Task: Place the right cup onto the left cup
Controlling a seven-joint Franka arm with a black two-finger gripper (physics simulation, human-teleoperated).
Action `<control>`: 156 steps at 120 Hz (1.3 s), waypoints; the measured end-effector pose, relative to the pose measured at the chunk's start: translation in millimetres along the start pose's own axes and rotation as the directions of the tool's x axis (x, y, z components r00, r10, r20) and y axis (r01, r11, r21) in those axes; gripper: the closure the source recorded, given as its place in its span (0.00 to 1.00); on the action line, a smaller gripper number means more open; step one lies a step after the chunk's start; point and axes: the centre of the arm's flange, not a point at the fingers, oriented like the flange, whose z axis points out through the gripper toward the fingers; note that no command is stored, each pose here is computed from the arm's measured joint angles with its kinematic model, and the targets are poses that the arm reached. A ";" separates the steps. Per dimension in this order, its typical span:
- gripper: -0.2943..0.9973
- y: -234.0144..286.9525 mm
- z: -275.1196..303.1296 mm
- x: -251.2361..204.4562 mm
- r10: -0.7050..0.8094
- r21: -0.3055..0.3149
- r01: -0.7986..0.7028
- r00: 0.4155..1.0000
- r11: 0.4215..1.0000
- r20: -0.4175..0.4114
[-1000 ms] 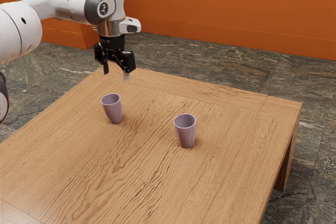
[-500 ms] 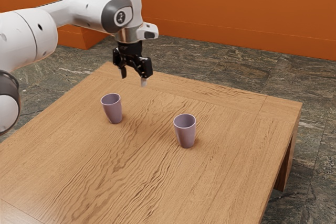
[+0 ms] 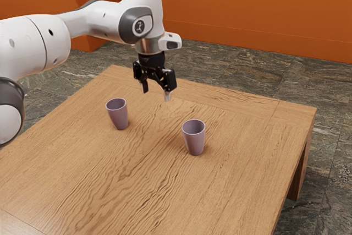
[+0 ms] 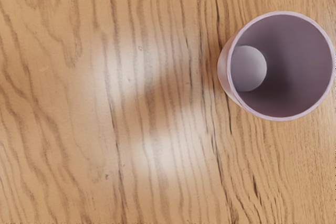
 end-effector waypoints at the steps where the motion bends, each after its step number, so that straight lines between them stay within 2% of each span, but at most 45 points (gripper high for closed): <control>1: 0.23 0.3 0.3 0.1 -0.001 -0.001 0.001 1.000 1.000 0.000; 73: 0.23 31.1 46.7 32.3 -0.019 0.000 0.019 0.999 1.000 0.035; 124: 0.23 34.1 71.4 39.9 -0.099 -0.008 0.099 0.993 0.995 0.065; 156: 0.23 34.9 78.2 55.4 -0.123 -0.001 0.123 0.992 0.992 0.040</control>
